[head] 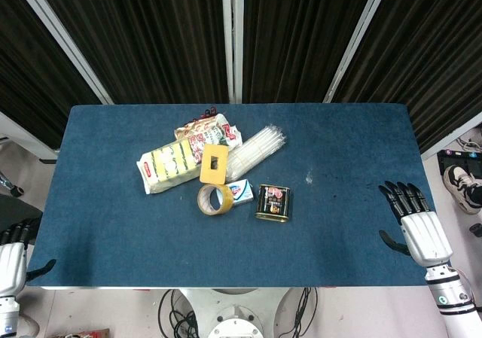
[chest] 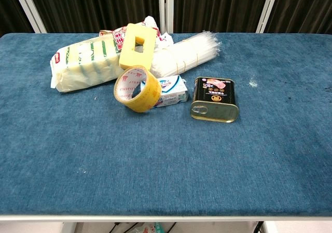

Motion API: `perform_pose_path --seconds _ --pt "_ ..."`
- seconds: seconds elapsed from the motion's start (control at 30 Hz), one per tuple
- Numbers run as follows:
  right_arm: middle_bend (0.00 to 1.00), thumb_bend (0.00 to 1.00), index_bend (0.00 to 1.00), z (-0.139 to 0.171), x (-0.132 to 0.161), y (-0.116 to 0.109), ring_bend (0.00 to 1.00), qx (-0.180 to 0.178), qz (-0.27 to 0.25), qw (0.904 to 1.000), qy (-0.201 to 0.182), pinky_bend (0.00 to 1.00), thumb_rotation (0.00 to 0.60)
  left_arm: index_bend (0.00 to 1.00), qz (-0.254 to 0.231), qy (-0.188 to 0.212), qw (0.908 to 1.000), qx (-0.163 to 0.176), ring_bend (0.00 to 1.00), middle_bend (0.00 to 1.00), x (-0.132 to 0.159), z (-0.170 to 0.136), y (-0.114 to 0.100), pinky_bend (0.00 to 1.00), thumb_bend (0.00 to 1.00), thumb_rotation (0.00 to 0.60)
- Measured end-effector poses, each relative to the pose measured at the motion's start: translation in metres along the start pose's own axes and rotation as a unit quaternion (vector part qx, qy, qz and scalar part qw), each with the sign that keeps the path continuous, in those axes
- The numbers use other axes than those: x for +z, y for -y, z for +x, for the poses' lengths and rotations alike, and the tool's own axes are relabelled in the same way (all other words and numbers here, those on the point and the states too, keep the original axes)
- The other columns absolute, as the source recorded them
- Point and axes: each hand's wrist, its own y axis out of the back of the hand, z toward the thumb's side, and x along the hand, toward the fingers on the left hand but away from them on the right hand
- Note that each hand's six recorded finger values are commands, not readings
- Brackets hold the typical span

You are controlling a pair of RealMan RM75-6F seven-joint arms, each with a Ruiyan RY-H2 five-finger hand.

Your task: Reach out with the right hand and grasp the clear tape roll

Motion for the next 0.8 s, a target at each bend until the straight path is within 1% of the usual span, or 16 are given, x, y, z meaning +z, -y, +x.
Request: perform_pose_path --seconds 0.2,0.3,0.4,0.5,0.6,0.7,0.8 --pt "0.04 0.18 0.0 -0.004 0.003 0.001 0.0 0.005 0.0 1.0 -0.006 0.0 0.6 0.19 -0.001 0.0 1.0 -0.001 0.18 0.19 0.001 0.002 0.001 0.22 0.09 0.6" --pt "0.04 0.18 0.0 -0.005 0.006 0.001 0.0 0.006 0.001 0.9999 -0.013 0.0 0.6 0.19 -0.001 0.002 1.0 0.001 0.18 0.19 0.002 0.001 0.0 0.22 0.09 0.6" --pt "0.04 0.18 0.0 -0.009 0.013 0.001 0.0 0.009 0.004 0.9995 -0.029 0.01 0.6 0.19 -0.003 0.004 1.0 0.004 0.18 0.19 0.004 0.0 -0.002 0.22 0.09 0.6" --pt "0.05 0.18 0.0 -0.017 0.028 0.001 0.0 0.015 0.008 0.9981 -0.059 0.01 0.6 0.19 -0.009 0.006 0.9999 0.006 0.18 0.19 0.005 -0.001 -0.003 0.22 0.09 0.6" --pt "0.07 0.18 0.0 -0.031 0.052 0.002 0.0 0.025 0.016 0.9944 -0.102 0.03 0.6 0.19 -0.017 0.011 0.9998 0.009 0.18 0.19 0.008 -0.003 -0.004 0.22 0.09 0.6" --pt "0.11 0.17 0.0 -0.052 0.084 0.006 0.0 0.038 0.026 0.9867 -0.156 0.06 0.6 0.19 -0.022 0.016 0.9995 0.013 0.18 0.19 0.01 -0.005 -0.005 0.22 0.09 0.6" --pt "0.12 0.12 0.01 -0.075 0.122 0.015 0.0 0.057 0.044 0.9748 -0.211 0.07 0.6 0.19 -0.026 0.021 0.9993 0.016 0.18 0.19 0.012 -0.007 -0.006 0.22 0.09 0.6"
